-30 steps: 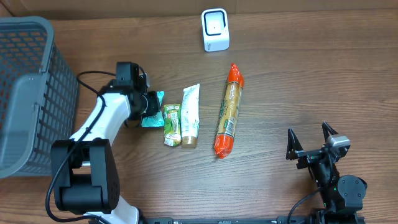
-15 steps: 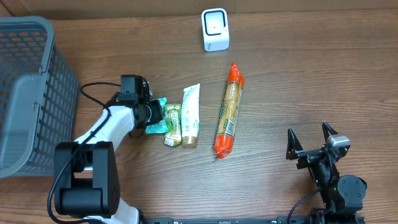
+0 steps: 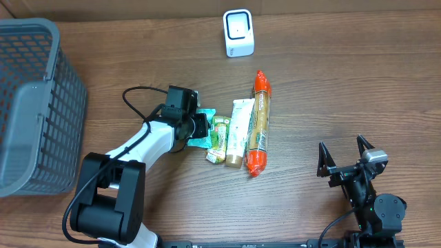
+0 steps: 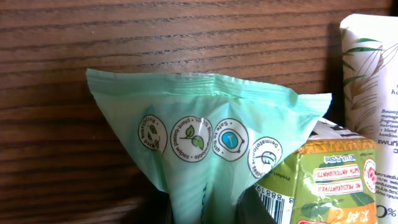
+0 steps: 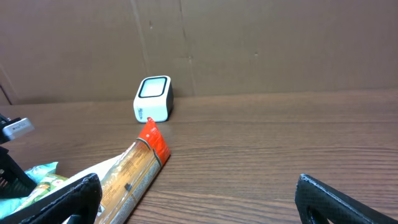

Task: Scan the item barcode
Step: 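Place the teal packet on the table left of the green carton, then withdraw the left gripper back beside the basket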

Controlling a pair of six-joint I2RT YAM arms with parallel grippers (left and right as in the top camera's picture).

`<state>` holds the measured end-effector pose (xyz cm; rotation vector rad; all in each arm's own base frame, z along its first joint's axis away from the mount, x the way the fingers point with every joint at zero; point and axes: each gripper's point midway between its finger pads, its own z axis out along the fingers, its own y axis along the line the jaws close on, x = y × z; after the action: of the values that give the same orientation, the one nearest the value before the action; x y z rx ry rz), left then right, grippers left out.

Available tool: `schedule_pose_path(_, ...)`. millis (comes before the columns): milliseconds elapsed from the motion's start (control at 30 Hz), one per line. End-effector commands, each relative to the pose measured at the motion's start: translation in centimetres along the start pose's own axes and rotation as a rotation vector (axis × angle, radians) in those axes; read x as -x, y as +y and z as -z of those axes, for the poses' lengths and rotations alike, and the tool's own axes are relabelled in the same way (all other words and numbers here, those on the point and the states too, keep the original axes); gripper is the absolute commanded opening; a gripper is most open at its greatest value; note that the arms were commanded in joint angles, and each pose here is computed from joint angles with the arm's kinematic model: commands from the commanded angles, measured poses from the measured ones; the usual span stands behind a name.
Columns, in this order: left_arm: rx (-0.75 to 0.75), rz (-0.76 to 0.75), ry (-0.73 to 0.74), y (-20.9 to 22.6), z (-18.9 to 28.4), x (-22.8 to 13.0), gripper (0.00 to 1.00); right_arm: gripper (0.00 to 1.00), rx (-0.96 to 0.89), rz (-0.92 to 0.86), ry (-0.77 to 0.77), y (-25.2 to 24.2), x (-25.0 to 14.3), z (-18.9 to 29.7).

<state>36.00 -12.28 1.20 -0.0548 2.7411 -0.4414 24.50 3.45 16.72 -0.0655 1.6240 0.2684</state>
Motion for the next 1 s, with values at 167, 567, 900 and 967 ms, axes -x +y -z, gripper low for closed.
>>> schedule_pose_path(167, 0.101, 0.135, 0.034, 3.5, 1.1, 0.1, 0.29, 1.00, -0.007, 0.004, -0.005, -0.2, -0.2, 0.0)
schedule_pose_path(567, 0.050, 0.117, -0.057, 1.7, 6.8, 3.9, 1.00, 1.00, -0.007, 0.004, -0.005, -0.2, -0.2, 0.0)
schedule_pose_path(900, 0.176, 0.076, -0.322, 2.9, 22.9, 7.7, 1.00, 1.00, -0.007, 0.004, -0.005, -0.2, -0.2, 0.0)
schedule_pose_path(967, 0.188, 0.062, -0.364, 3.2, 25.3, 7.3, 1.00, 1.00, -0.007, 0.004, -0.005, -0.2, -0.2, 0.0)
